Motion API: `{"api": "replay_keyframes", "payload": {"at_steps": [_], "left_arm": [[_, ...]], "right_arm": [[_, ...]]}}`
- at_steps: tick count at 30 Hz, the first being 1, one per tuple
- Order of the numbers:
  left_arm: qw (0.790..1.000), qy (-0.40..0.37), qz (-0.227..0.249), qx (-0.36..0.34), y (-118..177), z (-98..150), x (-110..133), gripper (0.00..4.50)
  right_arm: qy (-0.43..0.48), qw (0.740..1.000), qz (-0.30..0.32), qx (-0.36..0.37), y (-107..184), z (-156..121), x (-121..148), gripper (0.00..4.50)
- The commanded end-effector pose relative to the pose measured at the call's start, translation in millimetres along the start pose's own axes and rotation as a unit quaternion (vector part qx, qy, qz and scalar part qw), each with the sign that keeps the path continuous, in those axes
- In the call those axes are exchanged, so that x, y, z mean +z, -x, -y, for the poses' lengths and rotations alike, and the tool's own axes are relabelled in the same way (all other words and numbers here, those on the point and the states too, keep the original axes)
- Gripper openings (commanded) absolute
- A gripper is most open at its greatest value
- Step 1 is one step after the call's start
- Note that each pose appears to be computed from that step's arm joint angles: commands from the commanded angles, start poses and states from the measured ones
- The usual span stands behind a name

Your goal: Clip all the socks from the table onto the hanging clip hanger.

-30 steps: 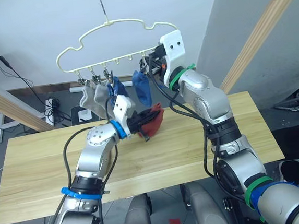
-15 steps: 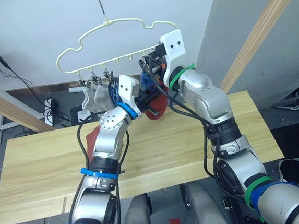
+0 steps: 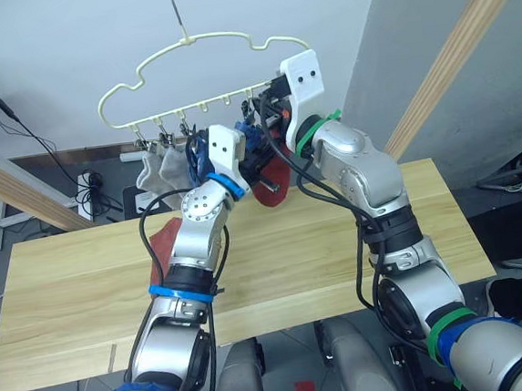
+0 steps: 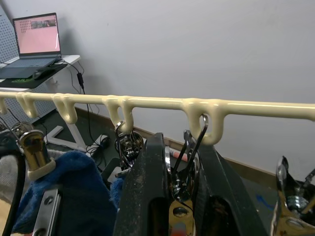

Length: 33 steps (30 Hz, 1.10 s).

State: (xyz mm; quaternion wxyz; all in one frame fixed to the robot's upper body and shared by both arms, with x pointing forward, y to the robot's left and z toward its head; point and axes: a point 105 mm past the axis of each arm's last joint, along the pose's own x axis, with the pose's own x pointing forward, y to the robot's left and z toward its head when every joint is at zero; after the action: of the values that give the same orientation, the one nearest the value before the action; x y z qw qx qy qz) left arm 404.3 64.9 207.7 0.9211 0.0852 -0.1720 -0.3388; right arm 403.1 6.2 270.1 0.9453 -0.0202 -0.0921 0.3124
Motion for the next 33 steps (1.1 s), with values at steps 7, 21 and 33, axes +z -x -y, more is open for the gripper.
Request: {"api": "replay_keyframes", "payload": {"at_steps": [7,21,33], "left_arm": [[1.000,0.004,0.027,0.006,-6.0,-5.8,19.1,0.00],[0.996,0.064,0.054,-0.038,-8.3,9.2,37.3,0.00],[0.996,0.072,0.056,-0.019,-6.5,-0.8,40.5,0.00]], "right_arm": [[0.003,0.999,0.028,0.019,4.2,-9.7,14.2,0.22],[0.036,0.999,0.027,0.021,6.5,-12.2,6.5,0.22],[0.061,0.998,0.026,0.002,8.9,-4.1,3.3,2.50]]}}
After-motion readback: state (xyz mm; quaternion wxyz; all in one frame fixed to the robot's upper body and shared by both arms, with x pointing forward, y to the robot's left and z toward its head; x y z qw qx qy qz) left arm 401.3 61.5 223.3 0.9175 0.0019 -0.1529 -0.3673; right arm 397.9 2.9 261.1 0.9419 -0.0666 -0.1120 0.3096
